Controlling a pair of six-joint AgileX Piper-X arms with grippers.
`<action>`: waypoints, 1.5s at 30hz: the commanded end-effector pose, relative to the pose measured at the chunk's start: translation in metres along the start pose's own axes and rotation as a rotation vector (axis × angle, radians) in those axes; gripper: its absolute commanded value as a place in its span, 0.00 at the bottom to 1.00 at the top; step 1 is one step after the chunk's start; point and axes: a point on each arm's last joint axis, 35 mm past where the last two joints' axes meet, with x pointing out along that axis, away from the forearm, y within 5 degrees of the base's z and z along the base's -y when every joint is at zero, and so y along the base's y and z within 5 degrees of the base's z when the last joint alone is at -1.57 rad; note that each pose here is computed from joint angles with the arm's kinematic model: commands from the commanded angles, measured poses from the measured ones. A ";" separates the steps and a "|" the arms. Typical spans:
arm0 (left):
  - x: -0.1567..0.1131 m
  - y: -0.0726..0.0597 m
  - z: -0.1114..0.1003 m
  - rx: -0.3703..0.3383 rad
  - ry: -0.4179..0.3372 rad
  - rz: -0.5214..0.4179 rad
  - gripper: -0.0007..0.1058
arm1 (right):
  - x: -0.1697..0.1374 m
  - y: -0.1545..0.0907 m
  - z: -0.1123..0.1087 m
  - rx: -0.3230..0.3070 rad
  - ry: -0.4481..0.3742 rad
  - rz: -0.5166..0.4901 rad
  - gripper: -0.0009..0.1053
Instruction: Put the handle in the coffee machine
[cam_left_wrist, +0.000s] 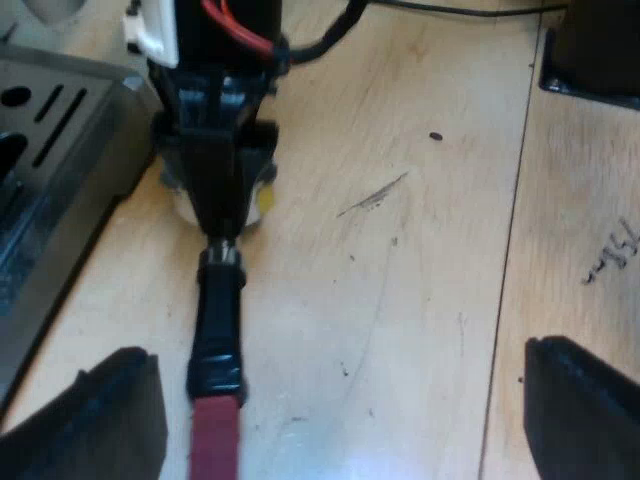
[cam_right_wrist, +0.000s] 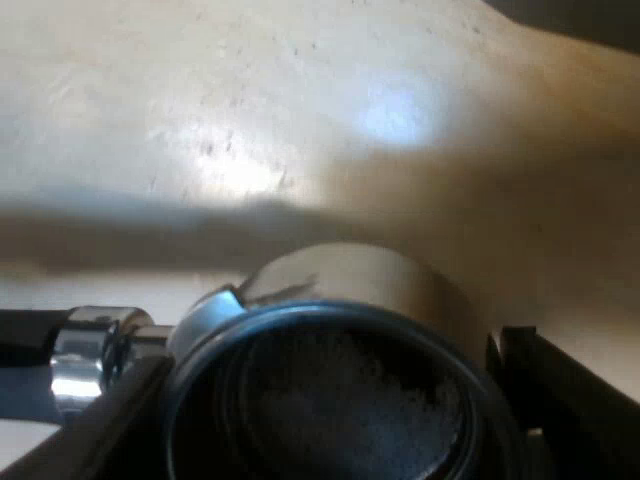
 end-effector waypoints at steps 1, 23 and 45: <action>0.000 0.000 0.001 0.064 -0.009 -0.006 0.71 | -0.020 0.003 -0.001 0.003 -0.005 0.020 0.01; 0.040 0.038 0.003 0.035 0.080 -0.034 0.71 | -0.094 0.030 0.000 -0.015 -0.026 0.104 0.01; 0.066 0.052 -0.026 0.003 0.113 -0.046 0.71 | -0.094 0.031 -0.001 0.013 -0.011 0.135 0.01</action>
